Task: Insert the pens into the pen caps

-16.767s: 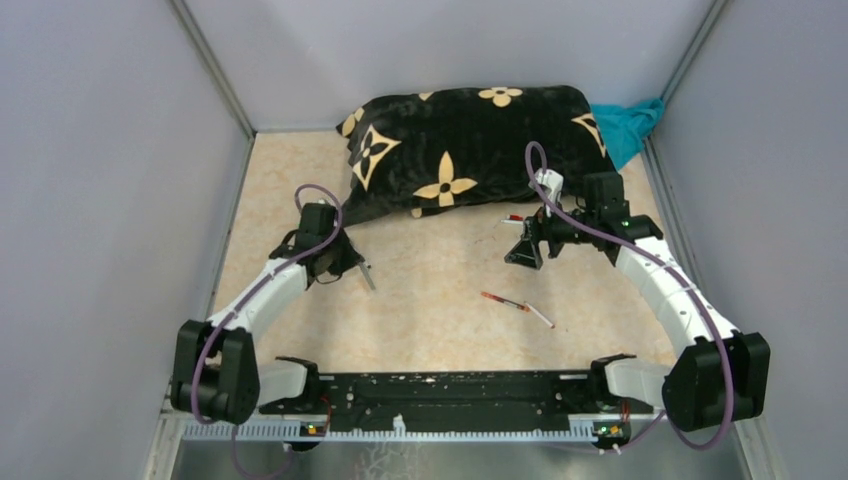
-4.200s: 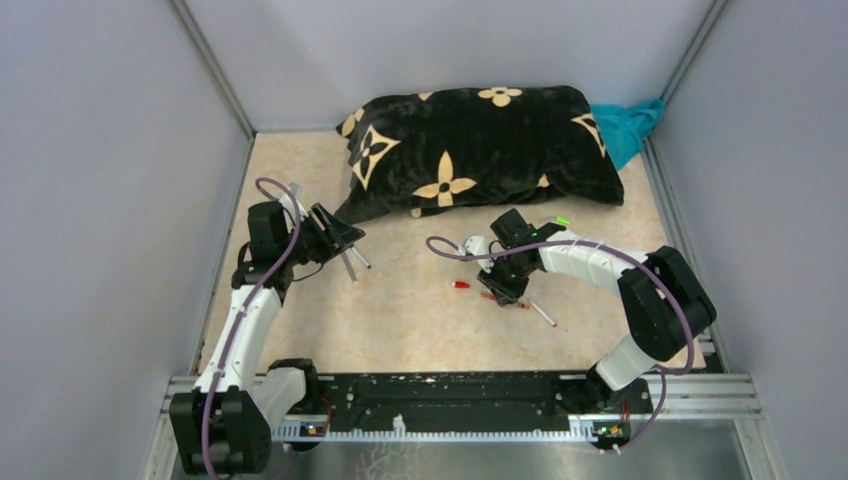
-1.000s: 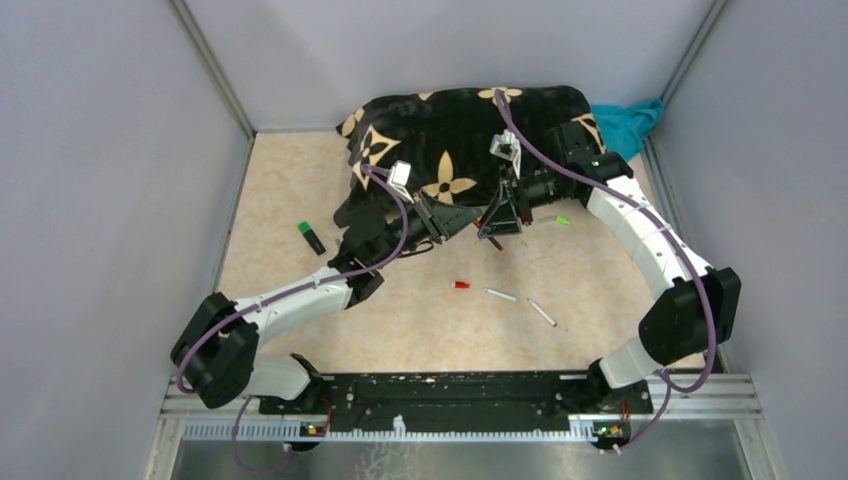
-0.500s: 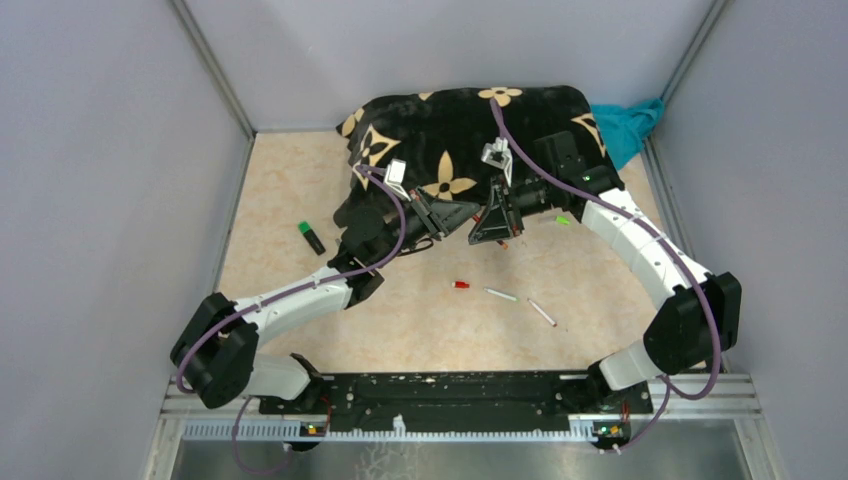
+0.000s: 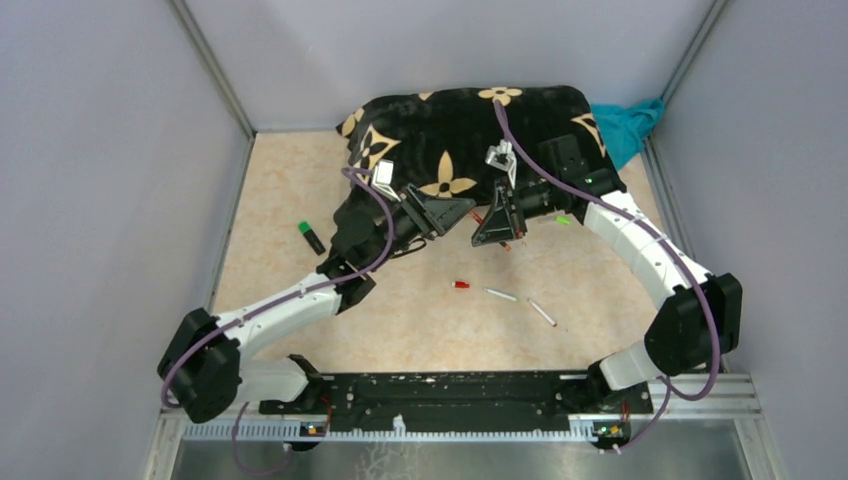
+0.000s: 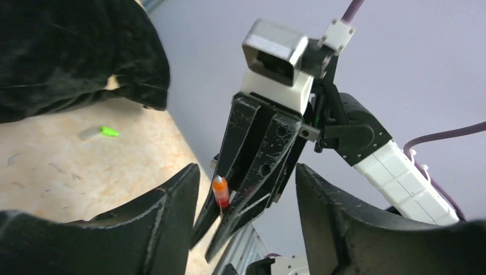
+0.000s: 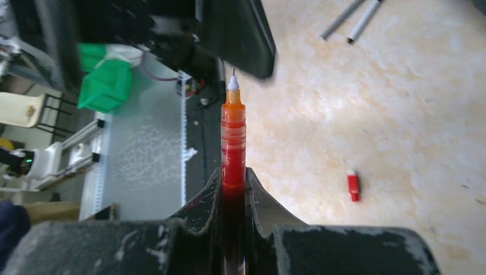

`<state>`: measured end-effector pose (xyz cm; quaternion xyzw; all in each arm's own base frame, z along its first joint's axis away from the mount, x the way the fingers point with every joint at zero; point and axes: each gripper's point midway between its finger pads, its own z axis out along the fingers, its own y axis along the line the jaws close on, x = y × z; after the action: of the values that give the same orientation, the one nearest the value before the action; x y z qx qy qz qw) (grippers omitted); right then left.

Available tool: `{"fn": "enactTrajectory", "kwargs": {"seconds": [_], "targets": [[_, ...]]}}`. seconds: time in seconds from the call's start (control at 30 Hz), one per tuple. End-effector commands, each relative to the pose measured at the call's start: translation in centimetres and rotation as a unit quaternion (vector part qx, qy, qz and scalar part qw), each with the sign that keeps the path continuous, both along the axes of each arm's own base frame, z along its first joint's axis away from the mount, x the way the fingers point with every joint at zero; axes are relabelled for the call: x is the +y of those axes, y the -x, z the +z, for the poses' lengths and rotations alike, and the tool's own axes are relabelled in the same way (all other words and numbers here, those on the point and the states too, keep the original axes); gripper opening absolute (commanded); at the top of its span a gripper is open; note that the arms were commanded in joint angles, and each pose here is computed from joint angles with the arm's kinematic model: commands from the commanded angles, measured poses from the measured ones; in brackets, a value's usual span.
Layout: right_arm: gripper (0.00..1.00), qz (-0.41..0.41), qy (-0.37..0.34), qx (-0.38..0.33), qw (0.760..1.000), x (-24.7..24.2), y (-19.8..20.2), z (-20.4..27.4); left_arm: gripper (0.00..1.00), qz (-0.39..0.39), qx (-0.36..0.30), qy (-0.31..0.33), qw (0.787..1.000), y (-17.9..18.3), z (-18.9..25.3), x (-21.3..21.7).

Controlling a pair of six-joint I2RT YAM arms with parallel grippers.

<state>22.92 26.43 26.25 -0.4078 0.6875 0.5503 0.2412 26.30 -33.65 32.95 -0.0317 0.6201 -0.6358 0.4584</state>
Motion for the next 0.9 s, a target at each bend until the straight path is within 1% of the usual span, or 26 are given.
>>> {"fn": "enactTrajectory", "kwargs": {"seconds": [0.0, 0.1, 0.2, 0.27, 0.37, 0.4, 0.47, 0.53, 0.57, 0.63, 0.67, 0.7, 0.77, 0.8, 0.87], "targets": [[0.0, -0.024, 0.042, -0.057, 0.997, -2.2, -0.4, -2.1, 0.71, 0.072, 0.023, -0.062, 0.995, -0.7, -2.2, 2.7], [0.0, -0.056, 0.094, -0.085, 0.99, -3.9, -1.0, -4.9, 0.72, 0.095, 0.093, -0.134, 0.982, -1.1, -6.7, 4.2], [0.0, -0.093, 0.112, -0.097, 0.985, -5.8, -1.6, -6.2, 0.7, 0.088, 0.189, -0.185, 0.96, -0.4, -11.8, 4.7], [0.0, -0.119, 0.118, -0.093, 0.981, -7.0, -2.1, -6.9, 0.61, 0.091, 0.265, -0.197, 0.939, 0.1, -14.9, 4.9], [0.0, -0.145, 0.119, -0.094, 0.978, -8.2, -2.7, -7.4, 0.39, 0.1, 0.377, -0.216, 0.895, 1.0, -19.1, 5.1], [0.0, -0.151, 0.119, -0.095, 0.977, -8.4, -2.8, -7.5, 0.36, 0.102, 0.406, -0.22, 0.881, 1.2, -20.0, 4.9], [0.0, -0.157, 0.118, -0.097, 0.976, -8.6, -2.8, -7.7, 0.35, 0.115, 0.457, -0.226, 0.852, 1.4, -21.4, 4.8], [0.0, -0.163, 0.116, -0.099, 0.975, -8.7, -2.9, -7.8, 0.33, 0.133, 0.496, -0.221, 0.829, 1.2, -22.2, 4.6], [0.0, -0.166, 0.116, -0.099, 0.974, -8.8, -2.9, -7.9, 0.32, 0.146, 0.516, -0.223, 0.814, 1.3, -22.7, 4.6], [0.0, -0.17, 0.114, -0.101, 0.973, -9.0, -3.0, -7.9, 0.32, 0.172, 0.541, -0.229, 0.791, 1.2, -23.0, 4.4], [0.0, -0.173, 0.113, -0.101, 0.973, -9.1, -3.0, -7.9, 0.34, 0.191, 0.553, -0.241, 0.775, 1.3, -23.3, 4.6], [0.0, -0.175, 0.112, -0.104, 0.973, -9.2, -3.1, -7.8, 0.39, 0.206, 0.561, -0.252, 0.761, 1.2, -23.3, 4.5], [0.0, -0.178, 0.109, -0.106, 0.972, -9.3, -3.0, -7.7, 0.54, 0.231, 0.584, -0.281, 0.726, 1.5, -24.4, 4.6], [0.0, -0.18, 0.108, -0.106, 0.972, -9.3, -3.0, -7.7, 0.59, 0.232, 0.594, -0.287, 0.715, 1.4, -24.5, 4.1], [0.0, -0.181, 0.108, -0.106, 0.972, -9.4, -3.0, -7.8, 0.62, 0.226, 0.617, -0.303, 0.69, 1.8, -25.7, 3.5]]}}
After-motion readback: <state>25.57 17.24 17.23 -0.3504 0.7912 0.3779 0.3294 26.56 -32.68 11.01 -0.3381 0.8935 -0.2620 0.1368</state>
